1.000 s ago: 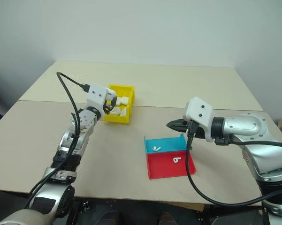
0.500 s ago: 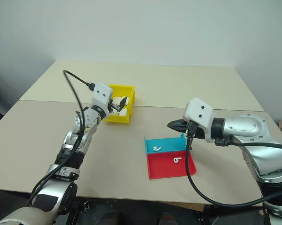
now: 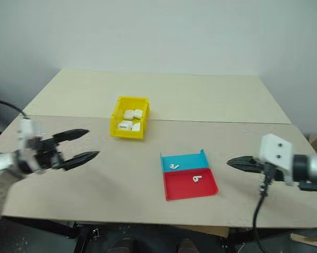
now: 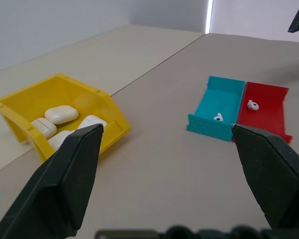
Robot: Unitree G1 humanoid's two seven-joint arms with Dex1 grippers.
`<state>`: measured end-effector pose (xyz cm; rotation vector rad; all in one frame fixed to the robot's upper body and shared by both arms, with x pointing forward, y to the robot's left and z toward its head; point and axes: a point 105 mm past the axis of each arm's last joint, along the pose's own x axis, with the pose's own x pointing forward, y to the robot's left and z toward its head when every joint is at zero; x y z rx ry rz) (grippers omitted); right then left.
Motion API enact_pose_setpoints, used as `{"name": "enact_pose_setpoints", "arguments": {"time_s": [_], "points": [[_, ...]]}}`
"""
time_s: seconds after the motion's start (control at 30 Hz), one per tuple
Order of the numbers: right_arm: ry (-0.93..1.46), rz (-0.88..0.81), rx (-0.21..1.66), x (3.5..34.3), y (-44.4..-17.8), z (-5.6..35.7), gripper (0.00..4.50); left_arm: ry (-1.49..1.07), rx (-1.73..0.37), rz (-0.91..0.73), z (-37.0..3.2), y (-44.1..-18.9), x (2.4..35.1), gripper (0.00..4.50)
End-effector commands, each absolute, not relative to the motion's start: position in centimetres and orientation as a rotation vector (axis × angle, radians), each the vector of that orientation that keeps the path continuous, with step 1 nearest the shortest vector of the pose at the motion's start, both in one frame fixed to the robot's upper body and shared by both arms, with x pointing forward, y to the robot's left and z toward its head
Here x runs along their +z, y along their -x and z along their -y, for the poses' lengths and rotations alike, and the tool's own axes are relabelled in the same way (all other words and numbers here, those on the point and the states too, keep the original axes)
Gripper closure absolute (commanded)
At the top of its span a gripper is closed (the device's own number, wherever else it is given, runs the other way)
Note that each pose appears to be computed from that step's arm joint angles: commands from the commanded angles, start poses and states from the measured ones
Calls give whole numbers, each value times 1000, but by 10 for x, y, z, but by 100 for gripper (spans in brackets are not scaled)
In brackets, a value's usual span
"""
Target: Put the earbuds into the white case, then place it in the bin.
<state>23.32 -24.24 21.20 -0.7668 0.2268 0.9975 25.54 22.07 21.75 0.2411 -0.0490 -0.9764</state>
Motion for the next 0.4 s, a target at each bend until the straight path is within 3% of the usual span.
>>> {"name": "enact_pose_setpoints", "arguments": {"time_s": [0.03,0.4], "points": [[812,-266,959,224,-224,266,450,-277,-965,5,-236,-239,224,1],[796,-280,916,215,-224,273,450,-360,-968,-44,-245,-220,221,1]]}}
